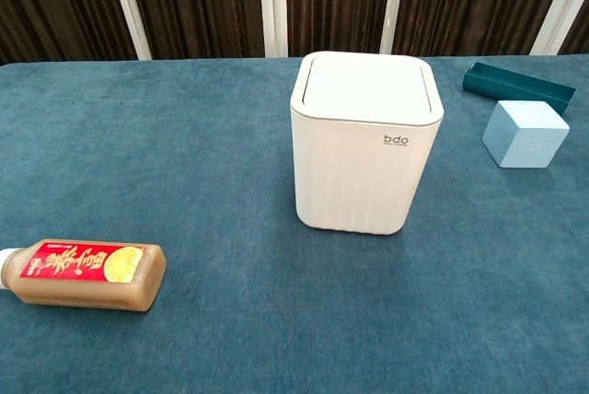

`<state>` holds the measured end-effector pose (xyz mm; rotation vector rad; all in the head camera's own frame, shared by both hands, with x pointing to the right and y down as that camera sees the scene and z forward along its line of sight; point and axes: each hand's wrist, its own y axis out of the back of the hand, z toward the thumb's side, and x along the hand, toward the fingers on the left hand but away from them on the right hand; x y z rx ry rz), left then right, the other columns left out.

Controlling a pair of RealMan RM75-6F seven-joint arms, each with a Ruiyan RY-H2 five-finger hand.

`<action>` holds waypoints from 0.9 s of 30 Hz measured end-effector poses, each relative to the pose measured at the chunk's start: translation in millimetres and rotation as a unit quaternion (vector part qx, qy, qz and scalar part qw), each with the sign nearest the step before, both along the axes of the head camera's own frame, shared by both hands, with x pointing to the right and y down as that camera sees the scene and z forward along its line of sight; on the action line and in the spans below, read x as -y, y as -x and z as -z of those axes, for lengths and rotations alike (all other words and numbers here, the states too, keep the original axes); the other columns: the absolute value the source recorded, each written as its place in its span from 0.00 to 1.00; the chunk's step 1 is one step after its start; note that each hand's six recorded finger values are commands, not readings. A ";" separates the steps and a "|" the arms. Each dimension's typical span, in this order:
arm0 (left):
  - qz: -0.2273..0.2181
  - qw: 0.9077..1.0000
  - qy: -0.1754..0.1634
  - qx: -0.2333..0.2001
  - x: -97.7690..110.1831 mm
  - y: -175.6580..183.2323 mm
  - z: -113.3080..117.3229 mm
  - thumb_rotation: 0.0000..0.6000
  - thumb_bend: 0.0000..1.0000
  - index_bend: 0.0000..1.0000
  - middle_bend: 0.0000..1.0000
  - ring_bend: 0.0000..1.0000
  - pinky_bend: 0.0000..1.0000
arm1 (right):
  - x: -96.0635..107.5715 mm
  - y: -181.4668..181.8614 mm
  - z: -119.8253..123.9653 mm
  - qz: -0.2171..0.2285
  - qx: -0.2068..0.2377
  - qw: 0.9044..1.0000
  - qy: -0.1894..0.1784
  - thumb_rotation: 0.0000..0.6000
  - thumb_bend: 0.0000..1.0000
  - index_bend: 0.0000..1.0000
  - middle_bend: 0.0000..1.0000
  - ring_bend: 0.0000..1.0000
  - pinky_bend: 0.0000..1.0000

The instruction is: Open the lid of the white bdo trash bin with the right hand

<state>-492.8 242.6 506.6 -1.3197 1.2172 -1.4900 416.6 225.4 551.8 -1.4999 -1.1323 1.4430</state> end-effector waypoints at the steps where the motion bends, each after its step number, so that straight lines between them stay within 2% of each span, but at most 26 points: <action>1: 0.000 1.000 -0.003 0.000 0.5 0.4 0.5 1.00 0.02 0.12 0.03 0.00 0.00 | 0.2 0.2 -0.4 0.001 0.000 1.000 0.000 1.00 0.43 0.10 0.18 0.20 0.14; 9: -0.004 1.000 0.000 0.000 -1.8 0.1 0.2 1.00 0.02 0.12 0.03 0.00 0.00 | -1.4 0.7 1.2 0.002 0.000 1.000 0.000 1.00 0.43 0.10 0.18 0.20 0.14; 15: -0.005 1.000 -0.015 -0.001 -0.6 0.2 4.3 1.00 0.02 0.12 0.02 0.00 0.00 | -0.9 0.4 1.4 0.001 0.003 1.000 -0.001 1.00 0.43 0.10 0.18 0.20 0.14; 20: 0.000 1.000 -0.009 0.002 1.4 2.3 0.2 1.00 0.02 0.12 0.02 0.00 0.00 | -0.5 0.9 -3.1 0.002 0.002 1.000 0.007 1.00 0.43 0.10 0.18 0.20 0.14; 27: -0.023 1.000 -0.020 -0.007 0.2 -4.4 4.9 1.00 0.02 0.12 0.01 0.00 0.00 | -3.0 10.7 -0.6 0.017 0.015 1.000 0.007 1.00 0.43 0.10 0.19 0.22 0.14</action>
